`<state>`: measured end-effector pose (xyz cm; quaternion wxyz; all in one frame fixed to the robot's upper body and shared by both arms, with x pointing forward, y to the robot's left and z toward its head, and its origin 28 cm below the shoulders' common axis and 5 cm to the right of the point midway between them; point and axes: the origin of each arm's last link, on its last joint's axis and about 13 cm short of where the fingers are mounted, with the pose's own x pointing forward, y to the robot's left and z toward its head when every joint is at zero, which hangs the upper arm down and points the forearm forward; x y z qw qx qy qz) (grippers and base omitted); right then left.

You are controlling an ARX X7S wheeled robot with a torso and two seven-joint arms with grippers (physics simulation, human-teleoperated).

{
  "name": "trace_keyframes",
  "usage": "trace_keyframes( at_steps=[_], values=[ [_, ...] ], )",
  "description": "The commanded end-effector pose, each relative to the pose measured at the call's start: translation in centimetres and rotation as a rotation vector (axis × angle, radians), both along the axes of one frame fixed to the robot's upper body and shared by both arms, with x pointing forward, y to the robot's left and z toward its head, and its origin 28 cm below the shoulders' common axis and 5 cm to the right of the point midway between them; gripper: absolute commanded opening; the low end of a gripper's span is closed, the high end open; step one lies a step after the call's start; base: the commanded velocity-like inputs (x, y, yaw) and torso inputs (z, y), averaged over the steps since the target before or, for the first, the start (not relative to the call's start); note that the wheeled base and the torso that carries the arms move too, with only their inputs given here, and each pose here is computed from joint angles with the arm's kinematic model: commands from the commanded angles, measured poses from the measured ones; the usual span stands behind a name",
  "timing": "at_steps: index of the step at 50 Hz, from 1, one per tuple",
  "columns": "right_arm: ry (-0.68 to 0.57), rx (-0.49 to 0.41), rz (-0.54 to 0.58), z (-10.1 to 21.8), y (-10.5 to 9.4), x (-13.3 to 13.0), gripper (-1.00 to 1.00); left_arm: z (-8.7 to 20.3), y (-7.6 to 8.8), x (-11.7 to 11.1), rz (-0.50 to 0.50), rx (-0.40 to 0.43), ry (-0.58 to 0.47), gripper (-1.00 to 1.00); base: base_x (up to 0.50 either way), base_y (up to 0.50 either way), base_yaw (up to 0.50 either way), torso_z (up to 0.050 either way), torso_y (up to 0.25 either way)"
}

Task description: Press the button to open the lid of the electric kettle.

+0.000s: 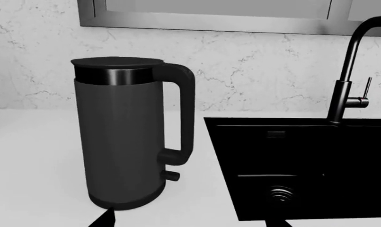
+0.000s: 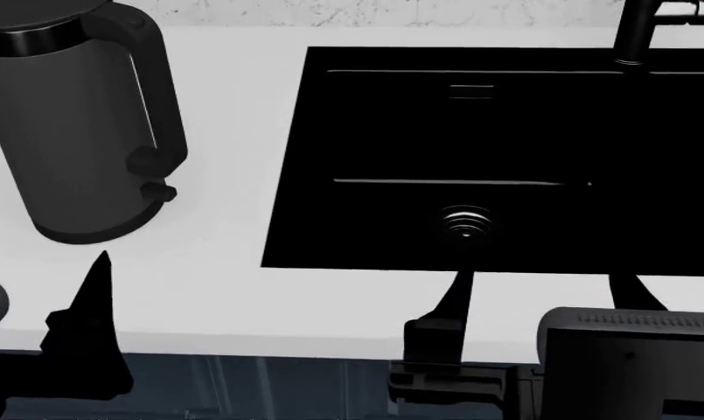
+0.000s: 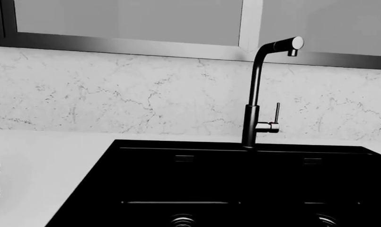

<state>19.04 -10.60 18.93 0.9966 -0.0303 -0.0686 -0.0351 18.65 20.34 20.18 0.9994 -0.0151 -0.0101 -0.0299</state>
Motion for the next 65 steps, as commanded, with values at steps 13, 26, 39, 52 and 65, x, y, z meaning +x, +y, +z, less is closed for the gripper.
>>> trace_keyframes(
  at_steps=[13,26,39,52,65],
  values=[
    [0.015,-0.024,0.017,0.0,0.0,-0.5,1.0,0.3,0.0,-0.5,0.001,0.053,0.0,1.0,0.33,0.0,0.0,0.0,0.0],
    [0.012,-0.015,0.029,0.2,0.2,-0.6,1.0,0.9,0.0,-0.8,-0.004,0.062,-0.013,1.0,0.48,0.0,0.0,0.0,0.0],
    [0.006,-0.003,0.039,0.4,0.3,-0.6,1.0,4.5,0.1,-3.3,-0.018,0.031,-0.101,1.0,0.26,0.0,0.0,0.0,0.001],
    [0.013,-0.004,0.032,0.2,0.2,-0.7,1.0,10.9,-0.3,-3.6,-0.06,0.11,-0.147,-1.0,0.0,0.0,0.0,0.0,0.0],
    [0.028,-0.007,0.035,-0.3,0.3,-0.4,1.0,11.6,-0.9,2.0,-0.114,0.086,-0.054,-1.0,0.0,0.0,0.0,0.0,0.0]
  ],
)
